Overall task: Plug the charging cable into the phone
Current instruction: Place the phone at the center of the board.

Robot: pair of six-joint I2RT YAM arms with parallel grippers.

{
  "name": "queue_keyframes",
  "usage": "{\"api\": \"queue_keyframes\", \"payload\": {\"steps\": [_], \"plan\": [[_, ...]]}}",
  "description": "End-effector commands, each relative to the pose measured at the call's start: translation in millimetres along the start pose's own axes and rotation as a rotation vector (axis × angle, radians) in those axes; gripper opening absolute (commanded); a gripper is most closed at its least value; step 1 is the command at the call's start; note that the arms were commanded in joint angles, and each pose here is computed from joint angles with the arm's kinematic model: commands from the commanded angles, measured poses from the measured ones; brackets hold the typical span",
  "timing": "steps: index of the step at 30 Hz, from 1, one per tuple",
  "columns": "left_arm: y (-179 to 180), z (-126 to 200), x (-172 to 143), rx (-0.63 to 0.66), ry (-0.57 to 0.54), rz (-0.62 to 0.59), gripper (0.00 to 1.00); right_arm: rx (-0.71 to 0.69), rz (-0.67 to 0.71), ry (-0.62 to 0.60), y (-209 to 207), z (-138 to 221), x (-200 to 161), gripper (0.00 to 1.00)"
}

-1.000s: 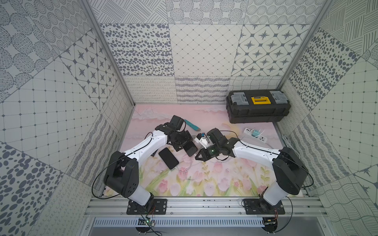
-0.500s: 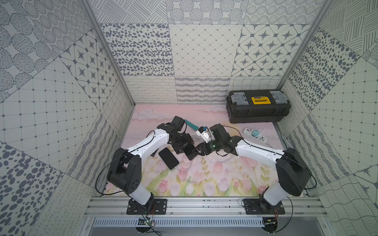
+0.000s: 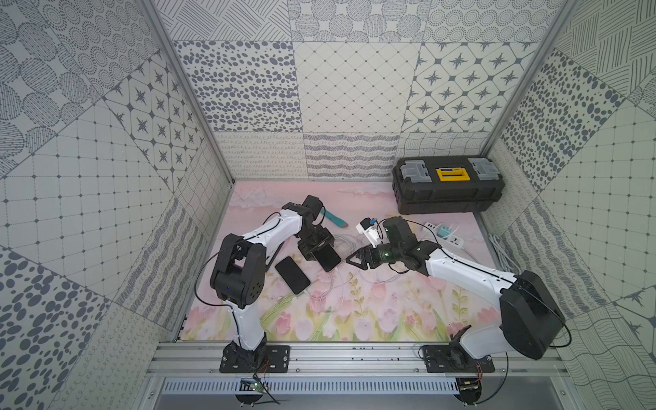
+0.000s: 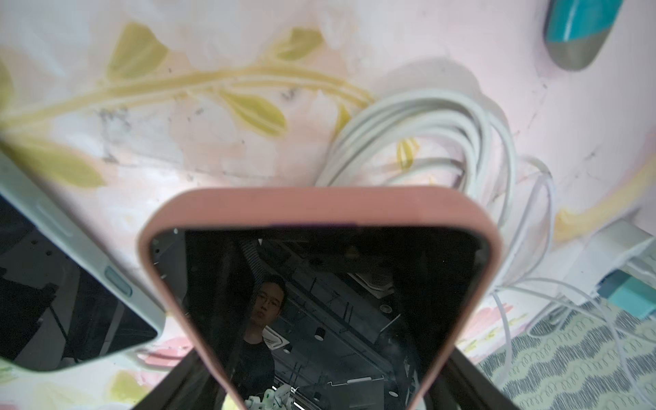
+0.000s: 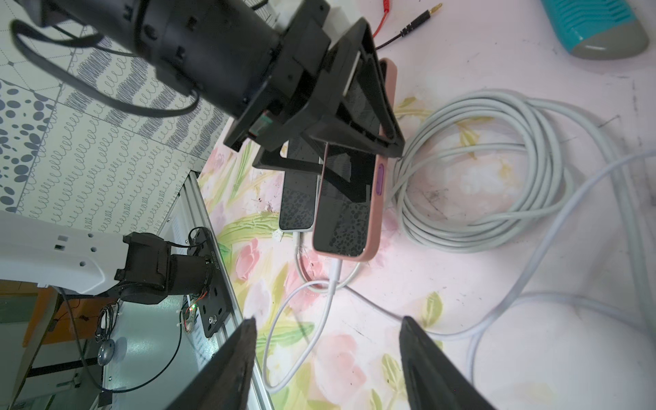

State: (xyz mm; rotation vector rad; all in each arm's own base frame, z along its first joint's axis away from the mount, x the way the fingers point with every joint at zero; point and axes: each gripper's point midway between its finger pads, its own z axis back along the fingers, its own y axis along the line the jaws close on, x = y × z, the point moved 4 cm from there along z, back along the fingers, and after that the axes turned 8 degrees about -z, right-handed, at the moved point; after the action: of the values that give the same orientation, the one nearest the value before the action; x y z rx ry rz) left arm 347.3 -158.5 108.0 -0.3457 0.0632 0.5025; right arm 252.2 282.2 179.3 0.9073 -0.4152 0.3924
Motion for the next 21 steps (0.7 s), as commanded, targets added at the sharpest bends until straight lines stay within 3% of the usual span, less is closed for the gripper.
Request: {"api": "queue_keyframes", "payload": {"steps": [1, 5, 8, 13, 18, 19, 21], "plan": [[20.5, -11.2, 11.8, 0.128, 0.051, -0.001, 0.01, 0.011, 0.017, -0.035, 3.1, 4.5, 4.9, 0.66], [26.0, -25.5, 18.9, 0.162, 0.067, 0.006, 0.15, 0.006, 0.011, -0.030, 0.2, 2.8, 4.6, 0.66], [26.7, -33.4, 20.4, 0.167, 0.084, 0.005, 0.41, 0.004, 0.013, -0.035, 0.6, 3.2, 5.8, 0.66], [31.6, -36.2, 20.1, 0.186, 0.082, -0.006, 0.68, 0.000, 0.005, -0.039, -0.2, 4.0, 7.2, 0.66], [34.3, -38.3, 19.6, 0.191, 0.079, -0.011, 0.88, 0.007, 0.005, -0.050, 3.4, 7.8, 10.6, 0.67], [35.7, -38.5, 19.0, 0.194, 0.078, -0.008, 0.97, 0.007, 0.007, -0.052, 4.3, 8.6, 11.5, 0.67], [37.1, -37.5, 18.5, 0.197, 0.069, -0.005, 0.99, 0.003, 0.007, -0.052, 3.9, 9.3, 12.5, 0.68]]}}
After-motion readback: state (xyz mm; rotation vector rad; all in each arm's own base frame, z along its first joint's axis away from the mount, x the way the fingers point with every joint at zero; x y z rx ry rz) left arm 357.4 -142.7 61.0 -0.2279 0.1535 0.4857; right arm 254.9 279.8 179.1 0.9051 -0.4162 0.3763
